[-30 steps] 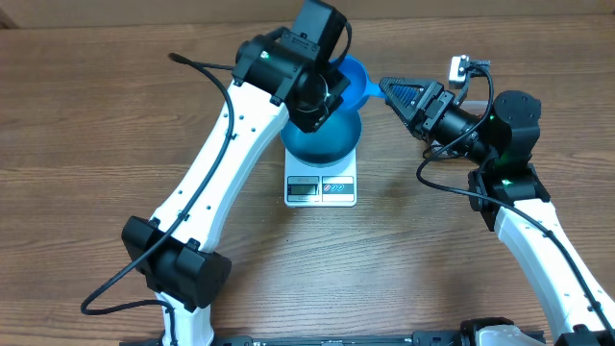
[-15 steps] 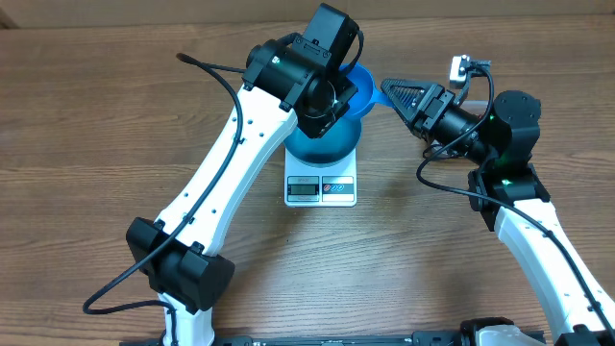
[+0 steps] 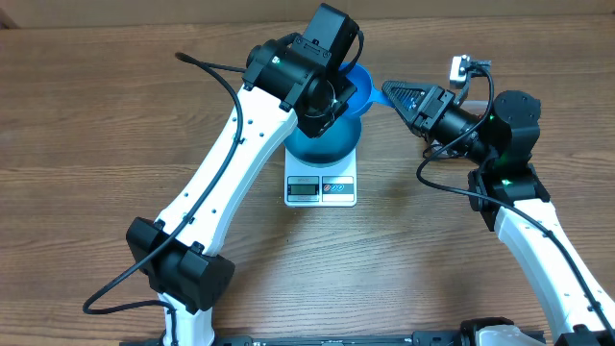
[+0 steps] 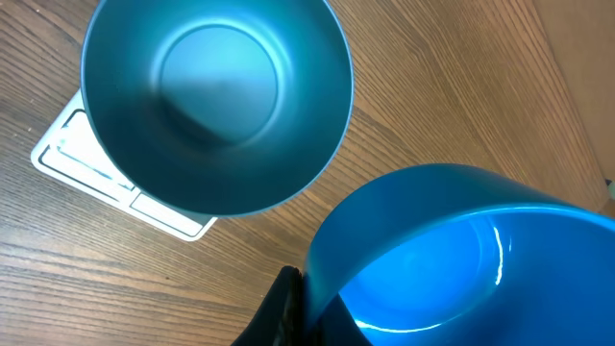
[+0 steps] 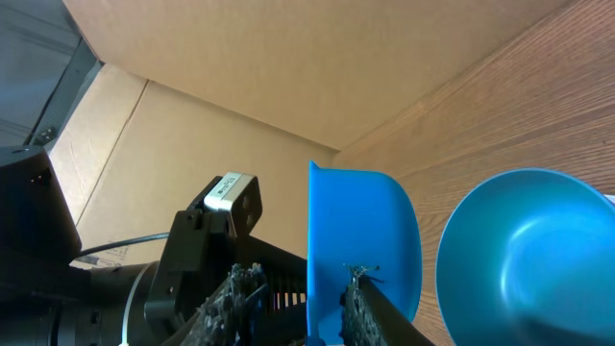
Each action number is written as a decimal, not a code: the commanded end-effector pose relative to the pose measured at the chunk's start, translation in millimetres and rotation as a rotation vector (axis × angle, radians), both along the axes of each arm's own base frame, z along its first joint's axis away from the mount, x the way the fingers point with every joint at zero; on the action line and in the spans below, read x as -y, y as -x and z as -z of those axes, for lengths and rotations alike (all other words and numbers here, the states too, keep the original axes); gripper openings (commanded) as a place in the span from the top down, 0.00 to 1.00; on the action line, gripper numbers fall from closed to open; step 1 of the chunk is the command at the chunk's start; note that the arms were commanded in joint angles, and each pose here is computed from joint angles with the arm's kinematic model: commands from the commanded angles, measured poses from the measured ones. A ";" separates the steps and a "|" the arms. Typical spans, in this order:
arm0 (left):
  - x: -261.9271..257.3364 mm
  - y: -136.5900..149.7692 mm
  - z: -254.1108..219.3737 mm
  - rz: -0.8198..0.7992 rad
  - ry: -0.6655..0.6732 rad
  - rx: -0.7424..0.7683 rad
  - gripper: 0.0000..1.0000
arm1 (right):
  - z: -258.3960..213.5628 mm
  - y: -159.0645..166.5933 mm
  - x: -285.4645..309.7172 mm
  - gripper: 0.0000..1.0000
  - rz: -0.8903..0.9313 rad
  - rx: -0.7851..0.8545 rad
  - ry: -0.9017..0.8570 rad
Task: Scoop item into bowl and weigh 150g on scale
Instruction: 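Release the scoop from the left gripper, handing it to the right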
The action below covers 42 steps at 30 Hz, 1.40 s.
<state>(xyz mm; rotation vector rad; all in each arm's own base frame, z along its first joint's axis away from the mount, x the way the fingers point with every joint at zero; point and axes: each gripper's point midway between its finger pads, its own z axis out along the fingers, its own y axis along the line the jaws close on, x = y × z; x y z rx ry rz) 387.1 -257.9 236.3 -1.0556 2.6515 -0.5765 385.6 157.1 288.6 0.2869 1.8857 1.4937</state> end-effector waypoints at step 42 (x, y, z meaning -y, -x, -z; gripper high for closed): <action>-1.0 -3.2 -14.5 -0.027 0.012 0.041 0.00 | -6.9 0.9 -1.3 0.96 -0.007 0.014 0.003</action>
